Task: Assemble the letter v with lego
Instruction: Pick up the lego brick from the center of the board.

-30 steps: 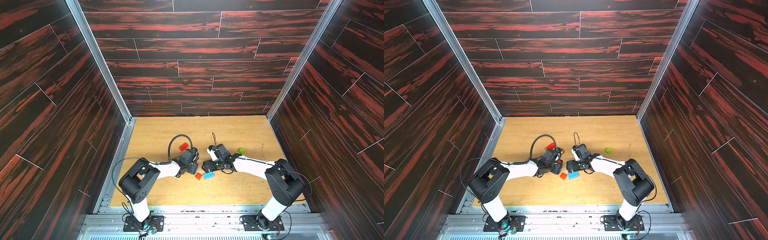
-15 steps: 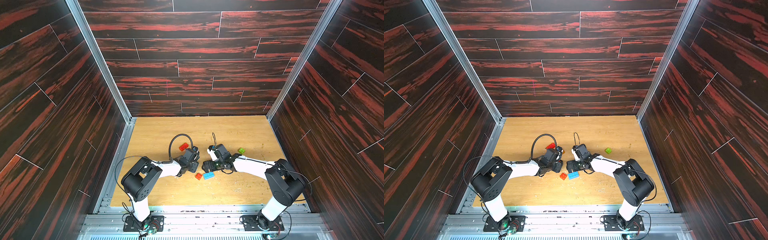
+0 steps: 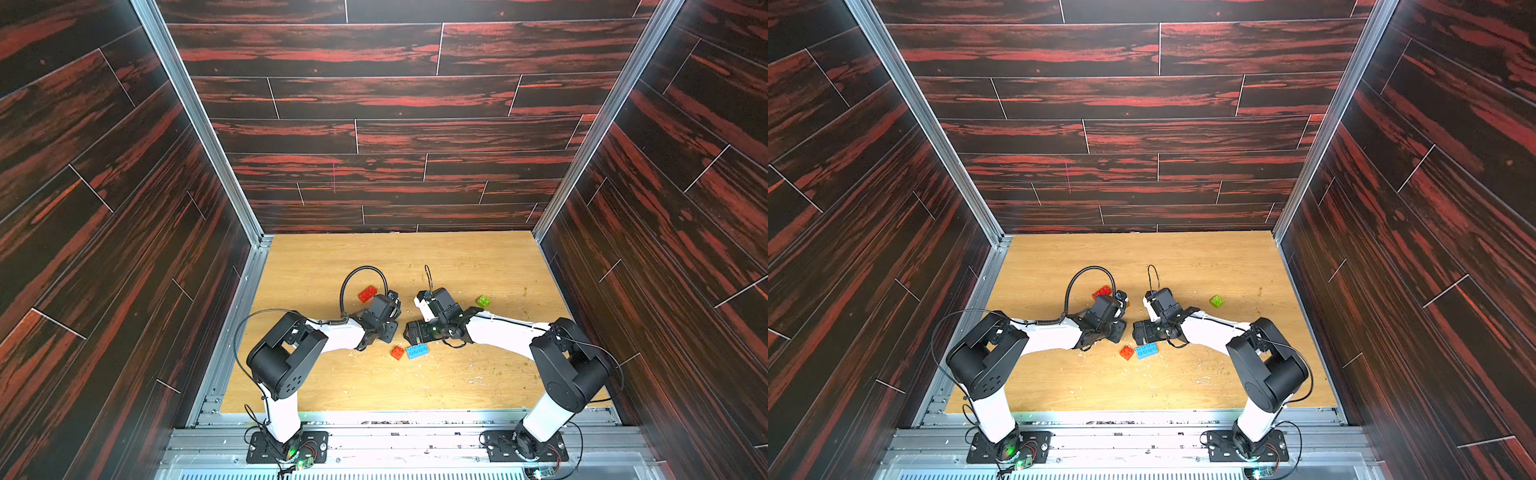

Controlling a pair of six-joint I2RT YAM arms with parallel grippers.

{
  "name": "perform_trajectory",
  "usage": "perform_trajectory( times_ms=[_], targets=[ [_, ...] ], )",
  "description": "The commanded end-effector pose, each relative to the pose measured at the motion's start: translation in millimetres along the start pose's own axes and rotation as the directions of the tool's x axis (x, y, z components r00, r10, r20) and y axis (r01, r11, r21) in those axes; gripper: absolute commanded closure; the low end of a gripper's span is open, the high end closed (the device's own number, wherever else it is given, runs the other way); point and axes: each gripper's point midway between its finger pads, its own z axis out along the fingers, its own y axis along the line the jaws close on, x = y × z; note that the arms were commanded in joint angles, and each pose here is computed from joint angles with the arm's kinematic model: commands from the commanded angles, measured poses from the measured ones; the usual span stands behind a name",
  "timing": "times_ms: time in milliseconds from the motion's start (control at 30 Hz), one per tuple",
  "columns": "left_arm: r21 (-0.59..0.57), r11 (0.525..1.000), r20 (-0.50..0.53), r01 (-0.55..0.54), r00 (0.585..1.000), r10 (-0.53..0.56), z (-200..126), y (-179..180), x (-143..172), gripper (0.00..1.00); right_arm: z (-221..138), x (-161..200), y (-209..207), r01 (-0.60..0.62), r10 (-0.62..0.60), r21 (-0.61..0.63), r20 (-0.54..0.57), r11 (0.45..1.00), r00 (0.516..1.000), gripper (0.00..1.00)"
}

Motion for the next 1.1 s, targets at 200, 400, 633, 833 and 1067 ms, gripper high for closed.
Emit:
perform_trajectory(
  times_ms=[200, 400, 633, 833, 1067],
  targets=[
    [0.016, 1.000, -0.132, 0.003, 0.991, -0.001, 3, -2, 37, 0.50, 10, 10, -3, -0.017, 0.017, 0.003, -0.037, 1.000, 0.999, 0.02],
    [0.005, 1.000, -0.149, 0.000, 0.989, 0.000, 1, 1, 49, 0.50, 10, 10, -4, -0.015, 0.015, 0.003, -0.036, 1.000, 0.999, 0.02],
    [-0.003, 1.000, -0.150, 0.000, 0.989, -0.001, -2, 3, 50, 0.52, 10, 11, -3, -0.016, 0.016, -0.002, -0.038, 1.000, 0.999, 0.02],
    [-0.004, 1.000, -0.166, -0.003, 0.986, 0.002, -1, 3, 53, 0.54, 10, 10, -3, -0.018, 0.018, -0.002, -0.036, 1.000, 0.999, 0.02],
    [0.010, 1.000, -0.177, 0.000, 0.984, 0.002, -3, 1, 56, 0.65, 11, 10, -3, -0.015, 0.014, -0.002, -0.038, 1.000, 0.999, 0.02]
  ],
)
